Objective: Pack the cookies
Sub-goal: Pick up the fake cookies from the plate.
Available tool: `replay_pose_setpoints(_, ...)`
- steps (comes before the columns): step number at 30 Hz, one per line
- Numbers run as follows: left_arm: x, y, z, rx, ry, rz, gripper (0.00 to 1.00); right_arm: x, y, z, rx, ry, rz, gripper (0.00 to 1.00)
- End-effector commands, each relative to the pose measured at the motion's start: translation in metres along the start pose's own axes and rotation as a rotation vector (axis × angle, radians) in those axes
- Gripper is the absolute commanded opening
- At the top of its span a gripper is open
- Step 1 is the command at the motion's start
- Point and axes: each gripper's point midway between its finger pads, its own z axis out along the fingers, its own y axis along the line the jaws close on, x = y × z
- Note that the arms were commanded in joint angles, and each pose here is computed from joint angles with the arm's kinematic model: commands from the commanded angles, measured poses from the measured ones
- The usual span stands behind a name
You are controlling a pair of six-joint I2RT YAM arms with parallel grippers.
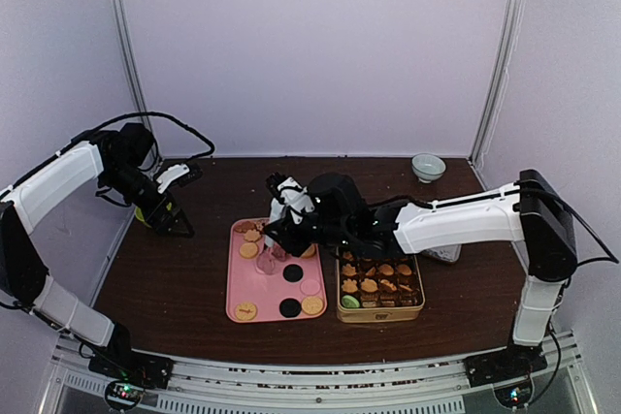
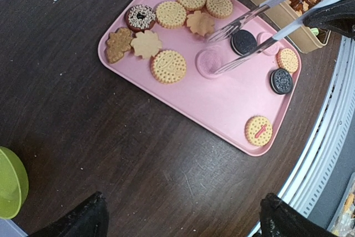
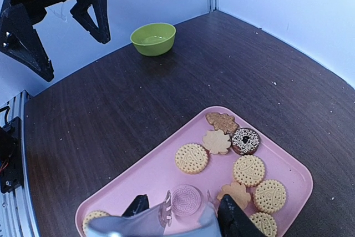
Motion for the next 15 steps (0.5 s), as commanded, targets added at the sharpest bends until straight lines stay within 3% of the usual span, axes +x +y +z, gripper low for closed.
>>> replay_pose_setpoints(1, -0.005, 0.004, -0.003, -0.015, -0.022, 0.000, 0.98, -0.016, 0.004, 0.003, 0.000, -0.069, -0.005, 0.41)
replay_pose_setpoints(15, -0.003, 0.003, -0.001, -0.010, -0.023, 0.001, 0.98, -0.032, 0.010, 0.017, -0.007, -0.121, -0.006, 0.41)
